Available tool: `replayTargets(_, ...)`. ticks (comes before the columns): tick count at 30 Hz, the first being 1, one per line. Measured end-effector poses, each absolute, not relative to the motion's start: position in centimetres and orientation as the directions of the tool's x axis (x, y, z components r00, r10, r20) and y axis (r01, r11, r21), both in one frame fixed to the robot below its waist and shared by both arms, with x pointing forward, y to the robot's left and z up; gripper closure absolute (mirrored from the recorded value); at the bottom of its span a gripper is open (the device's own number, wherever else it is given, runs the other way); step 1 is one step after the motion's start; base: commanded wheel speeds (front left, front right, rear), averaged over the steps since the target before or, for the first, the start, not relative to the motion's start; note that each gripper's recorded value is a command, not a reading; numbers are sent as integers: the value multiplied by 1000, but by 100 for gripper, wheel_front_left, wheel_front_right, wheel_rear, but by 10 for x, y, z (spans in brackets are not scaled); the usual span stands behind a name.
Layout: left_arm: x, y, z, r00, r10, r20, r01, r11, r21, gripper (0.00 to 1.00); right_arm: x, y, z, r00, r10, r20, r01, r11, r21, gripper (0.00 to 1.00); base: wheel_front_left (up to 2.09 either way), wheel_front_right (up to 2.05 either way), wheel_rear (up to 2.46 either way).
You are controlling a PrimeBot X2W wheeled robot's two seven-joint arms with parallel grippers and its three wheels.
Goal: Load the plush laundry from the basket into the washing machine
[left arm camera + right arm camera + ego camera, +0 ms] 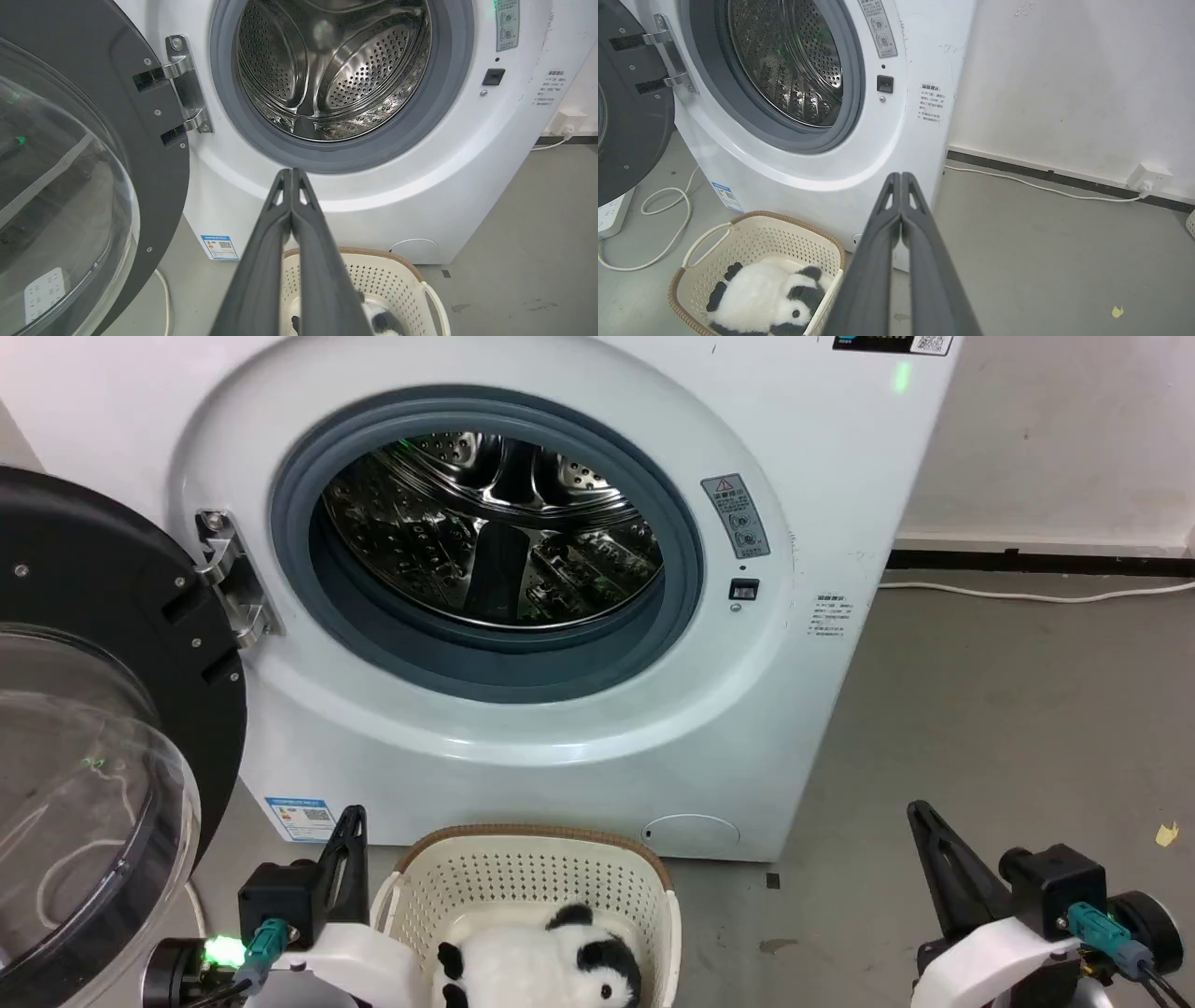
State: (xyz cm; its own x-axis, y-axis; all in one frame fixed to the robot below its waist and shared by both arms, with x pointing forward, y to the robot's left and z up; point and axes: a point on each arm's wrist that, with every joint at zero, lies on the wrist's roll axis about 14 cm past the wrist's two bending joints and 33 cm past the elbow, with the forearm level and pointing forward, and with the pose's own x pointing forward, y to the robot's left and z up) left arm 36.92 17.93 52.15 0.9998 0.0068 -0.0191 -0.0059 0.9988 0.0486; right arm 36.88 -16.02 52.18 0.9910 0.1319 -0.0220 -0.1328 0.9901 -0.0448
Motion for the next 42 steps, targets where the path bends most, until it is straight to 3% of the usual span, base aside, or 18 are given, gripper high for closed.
replayTargets(30,369,179,521,1000,7,-19,-6,999,49,100,369,-160,522,991,132,-22,-133,990,-45,100,0,0,0)
replayTargets(31,369,179,521,1000,7,-20,-7,999,49,0,369,-160,522,991,132,-23,-133,990,-44,0,0,0,0)
replayTargets(42,369,178,522,1000,5,-16,-4,999,48,0,368,-160,522,991,133,-18,-133,990,-42,0,0,0,0)
